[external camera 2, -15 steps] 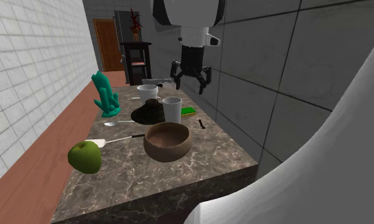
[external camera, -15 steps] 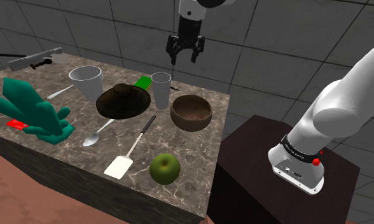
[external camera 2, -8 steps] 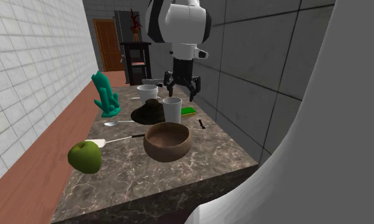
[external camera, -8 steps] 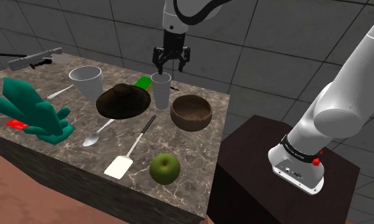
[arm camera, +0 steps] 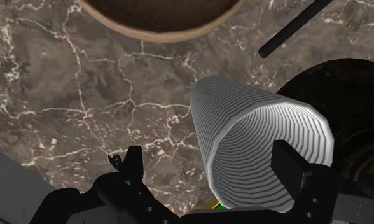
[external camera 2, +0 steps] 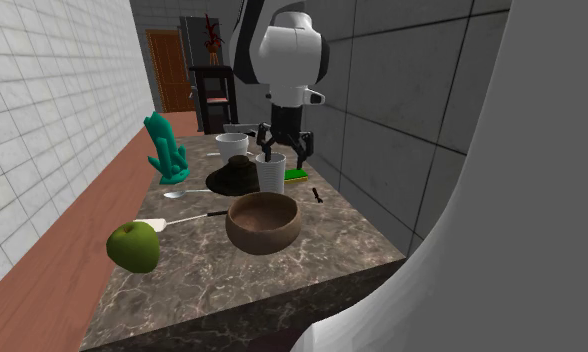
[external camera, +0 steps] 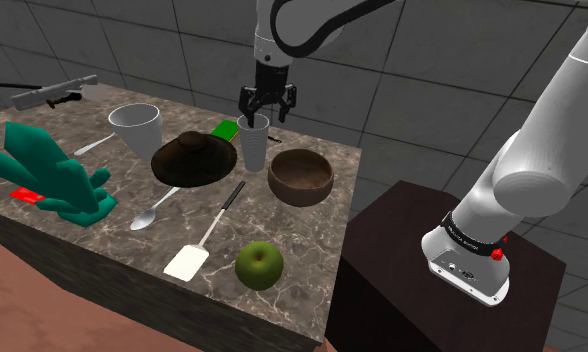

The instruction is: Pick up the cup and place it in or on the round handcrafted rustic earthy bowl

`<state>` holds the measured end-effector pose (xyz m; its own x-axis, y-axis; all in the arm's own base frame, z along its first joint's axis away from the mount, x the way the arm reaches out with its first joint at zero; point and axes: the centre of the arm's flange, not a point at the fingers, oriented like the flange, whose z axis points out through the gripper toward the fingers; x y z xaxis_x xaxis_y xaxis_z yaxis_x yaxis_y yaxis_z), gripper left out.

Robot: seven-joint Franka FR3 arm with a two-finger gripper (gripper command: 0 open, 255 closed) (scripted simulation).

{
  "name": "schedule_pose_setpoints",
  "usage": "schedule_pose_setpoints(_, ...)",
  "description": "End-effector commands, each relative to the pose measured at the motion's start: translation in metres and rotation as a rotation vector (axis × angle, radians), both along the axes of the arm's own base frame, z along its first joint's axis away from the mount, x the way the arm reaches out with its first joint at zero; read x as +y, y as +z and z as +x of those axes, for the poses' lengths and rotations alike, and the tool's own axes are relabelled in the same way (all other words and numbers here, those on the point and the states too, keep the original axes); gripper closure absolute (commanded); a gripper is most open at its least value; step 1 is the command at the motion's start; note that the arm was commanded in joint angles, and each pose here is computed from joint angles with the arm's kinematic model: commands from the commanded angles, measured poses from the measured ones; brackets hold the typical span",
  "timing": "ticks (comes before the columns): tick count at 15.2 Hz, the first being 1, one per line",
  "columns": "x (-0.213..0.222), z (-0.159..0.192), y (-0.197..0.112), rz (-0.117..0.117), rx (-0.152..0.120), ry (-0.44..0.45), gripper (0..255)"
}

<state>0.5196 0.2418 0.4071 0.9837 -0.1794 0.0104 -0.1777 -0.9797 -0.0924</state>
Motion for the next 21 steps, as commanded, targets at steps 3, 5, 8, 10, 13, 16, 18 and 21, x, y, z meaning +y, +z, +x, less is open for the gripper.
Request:
schedule_pose_setpoints(3, 0.000, 0.000, -0.001, 0.000, 0.000, 0.000, 0)
schedule_pose_setpoints(5, 0.000, 0.000, -0.001, 0.000, 0.000, 0.000, 255)
schedule_pose_setpoints(8, 0.000, 0.000, -0.001, 0.000, 0.000, 0.000, 255)
schedule_pose_setpoints(10, 0.000, 0.000, -0.001, 0.000, 0.000, 0.000, 255)
schedule_pose_setpoints(13, 0.000, 0.000, 0.000, 0.000, 0.000, 0.000, 255)
schedule_pose_setpoints(16, 0.000, 0.000, 0.010, 0.000, 0.000, 0.000, 255)
schedule_pose_setpoints(18, 0.000, 0.000, 0.021, 0.000, 0.000, 0.000, 255)
schedule_pose_setpoints(21, 0.000, 0.000, 0.036, 0.000, 0.000, 0.000, 255)
